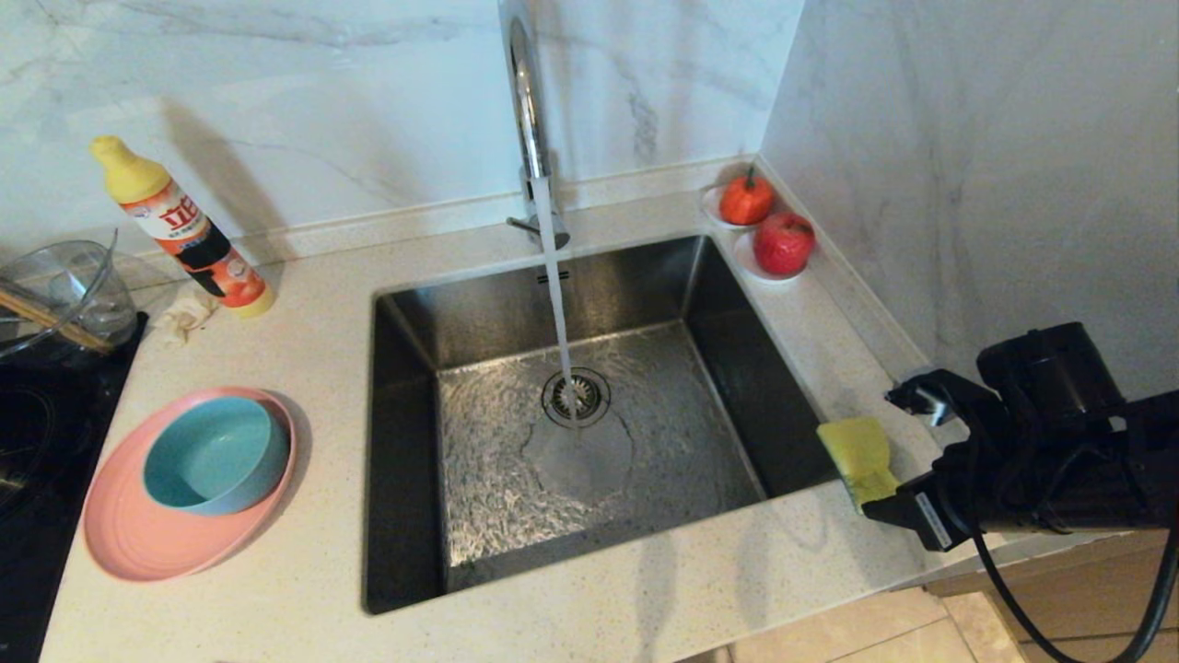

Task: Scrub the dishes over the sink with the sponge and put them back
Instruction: Pick up a bowl and the sponge

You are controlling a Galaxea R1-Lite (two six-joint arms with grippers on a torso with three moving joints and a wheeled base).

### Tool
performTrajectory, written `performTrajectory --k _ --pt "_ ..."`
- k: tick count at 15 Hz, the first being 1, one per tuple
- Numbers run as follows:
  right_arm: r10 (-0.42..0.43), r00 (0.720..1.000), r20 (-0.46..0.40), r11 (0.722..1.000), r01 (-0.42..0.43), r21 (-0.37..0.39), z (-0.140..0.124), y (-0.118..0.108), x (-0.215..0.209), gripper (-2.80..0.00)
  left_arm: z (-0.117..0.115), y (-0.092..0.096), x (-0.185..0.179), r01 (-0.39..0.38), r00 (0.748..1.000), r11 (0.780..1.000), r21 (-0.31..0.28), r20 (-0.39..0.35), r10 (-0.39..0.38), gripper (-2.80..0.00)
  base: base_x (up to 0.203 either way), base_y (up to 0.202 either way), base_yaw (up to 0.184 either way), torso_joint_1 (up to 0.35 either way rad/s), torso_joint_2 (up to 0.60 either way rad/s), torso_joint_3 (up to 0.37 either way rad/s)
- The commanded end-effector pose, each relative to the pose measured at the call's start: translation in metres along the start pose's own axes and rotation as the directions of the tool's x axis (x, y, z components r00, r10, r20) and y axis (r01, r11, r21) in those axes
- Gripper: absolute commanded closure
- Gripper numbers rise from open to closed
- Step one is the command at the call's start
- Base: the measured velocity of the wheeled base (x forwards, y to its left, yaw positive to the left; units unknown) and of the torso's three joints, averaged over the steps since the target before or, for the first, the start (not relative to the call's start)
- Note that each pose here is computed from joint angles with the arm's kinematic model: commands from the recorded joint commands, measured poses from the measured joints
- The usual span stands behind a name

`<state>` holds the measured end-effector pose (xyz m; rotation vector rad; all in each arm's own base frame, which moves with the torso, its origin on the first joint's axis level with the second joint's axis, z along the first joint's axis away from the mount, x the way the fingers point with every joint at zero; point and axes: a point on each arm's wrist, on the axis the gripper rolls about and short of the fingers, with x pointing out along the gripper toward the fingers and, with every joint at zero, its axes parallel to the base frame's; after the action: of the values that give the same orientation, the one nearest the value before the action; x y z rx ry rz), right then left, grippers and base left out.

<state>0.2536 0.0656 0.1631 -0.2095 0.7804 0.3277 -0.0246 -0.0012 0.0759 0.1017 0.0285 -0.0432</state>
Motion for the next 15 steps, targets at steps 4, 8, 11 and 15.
performTrajectory --k 4,8,11,15 --pt "-0.002 1.0 -0.011 1.0 0.002 0.004 -0.001 -0.001 0.004 0.0 0.0 0.0 0.0 0.0 1.0 1.0 0.001 0.0 0.0 0.0 0.0 0.0 0.0 0.0 0.0 0.0" --pt "-0.005 1.0 0.01 1.0 0.005 0.003 0.003 -0.002 0.0 0.0 0.0 0.0 0.0 0.0 1.0 1.0 0.002 0.0 0.0 0.0 0.0 0.0 0.0 0.0 0.0 0.0" --pt "-0.024 0.999 0.026 1.0 0.024 0.012 0.006 -0.007 -0.004 0.0 0.0 0.0 0.0 0.0 1.0 1.0 0.0 0.0 0.0 0.0 0.0 0.0 0.0 0.0 0.0 0.0" --pt "-0.037 0.995 0.098 0.999 0.035 0.016 0.013 -0.01 -0.022 0.0 0.0 0.0 0.0 0.0 1.0 1.0 0.0 0.0 0.0 0.0 0.0 0.0 0.0 0.0 0.0 0.0"
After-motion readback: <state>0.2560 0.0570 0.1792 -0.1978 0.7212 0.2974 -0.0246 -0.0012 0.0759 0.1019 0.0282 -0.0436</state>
